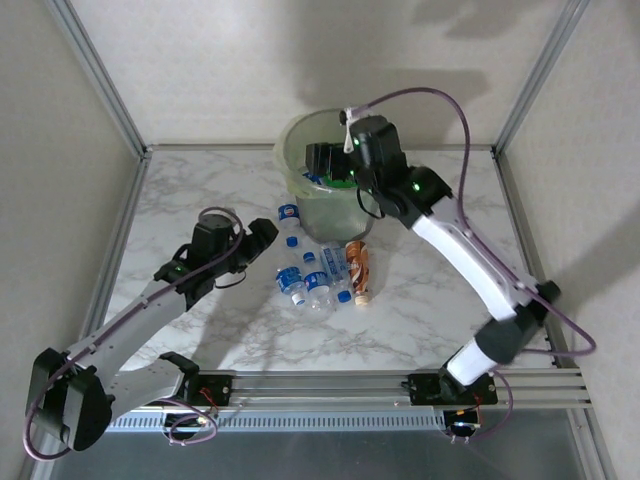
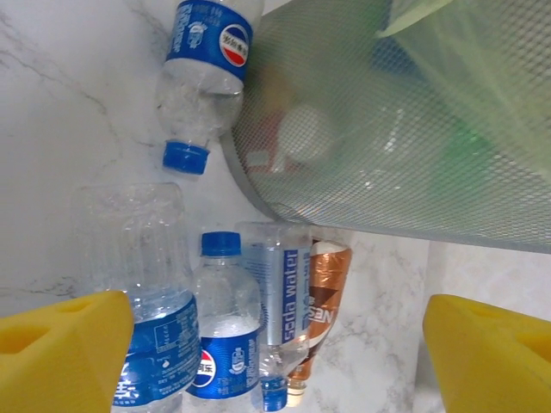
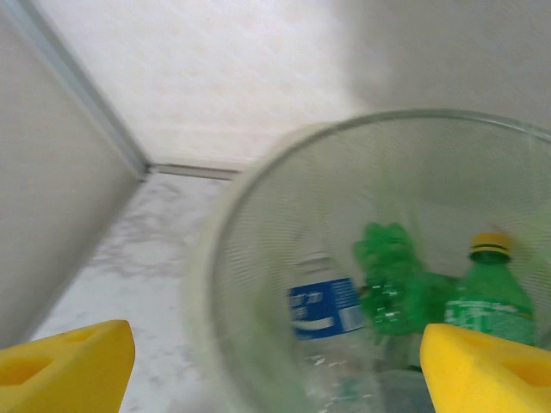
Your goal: Put the plastic bottles in the bin
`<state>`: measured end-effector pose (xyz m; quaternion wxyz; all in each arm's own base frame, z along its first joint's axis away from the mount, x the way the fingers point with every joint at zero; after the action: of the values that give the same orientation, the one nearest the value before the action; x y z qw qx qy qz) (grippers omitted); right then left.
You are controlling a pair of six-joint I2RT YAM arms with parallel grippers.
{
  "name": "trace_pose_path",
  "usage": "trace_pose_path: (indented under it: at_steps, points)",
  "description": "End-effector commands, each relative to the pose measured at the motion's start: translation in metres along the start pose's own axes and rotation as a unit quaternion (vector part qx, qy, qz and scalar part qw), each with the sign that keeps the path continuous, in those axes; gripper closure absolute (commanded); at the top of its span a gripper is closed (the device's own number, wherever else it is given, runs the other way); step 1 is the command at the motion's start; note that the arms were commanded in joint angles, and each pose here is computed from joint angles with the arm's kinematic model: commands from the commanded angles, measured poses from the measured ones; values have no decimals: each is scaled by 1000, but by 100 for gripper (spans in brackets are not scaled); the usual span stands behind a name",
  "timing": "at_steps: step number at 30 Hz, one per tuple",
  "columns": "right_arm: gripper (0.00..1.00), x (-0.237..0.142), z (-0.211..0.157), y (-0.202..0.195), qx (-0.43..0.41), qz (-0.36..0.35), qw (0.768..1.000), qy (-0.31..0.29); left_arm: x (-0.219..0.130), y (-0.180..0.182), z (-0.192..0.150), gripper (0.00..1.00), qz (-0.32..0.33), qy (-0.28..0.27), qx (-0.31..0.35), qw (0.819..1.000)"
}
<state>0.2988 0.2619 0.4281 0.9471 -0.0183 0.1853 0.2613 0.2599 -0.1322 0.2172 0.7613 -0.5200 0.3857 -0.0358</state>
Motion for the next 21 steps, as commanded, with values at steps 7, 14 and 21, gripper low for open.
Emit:
trace_pose_path:
  at_steps: [7,14,21]
  points:
    - [14,-53,-52,37,-1,76,997,-7,30,30,-14,10,78,1,-1,997]
    - [14,-62,-84,30,15,71,997,13,57,43,-17,15,119,5,4,993]
    - [14,-61,-90,30,23,71,997,21,71,50,-24,16,143,11,12,990]
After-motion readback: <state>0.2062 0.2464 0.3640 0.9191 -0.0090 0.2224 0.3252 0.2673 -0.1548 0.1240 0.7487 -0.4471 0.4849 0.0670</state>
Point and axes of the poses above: each hand's point on the last joint's axis, 136 mm out from that joint toward the fingers, its own x axis out along the fingers, its own y axis along the line the jaws close on, z = x × y, the point moved 7 cm from there along -x, back along the fingers, and after that the axes turned 12 degrees about -x, right-handed, at the moved point
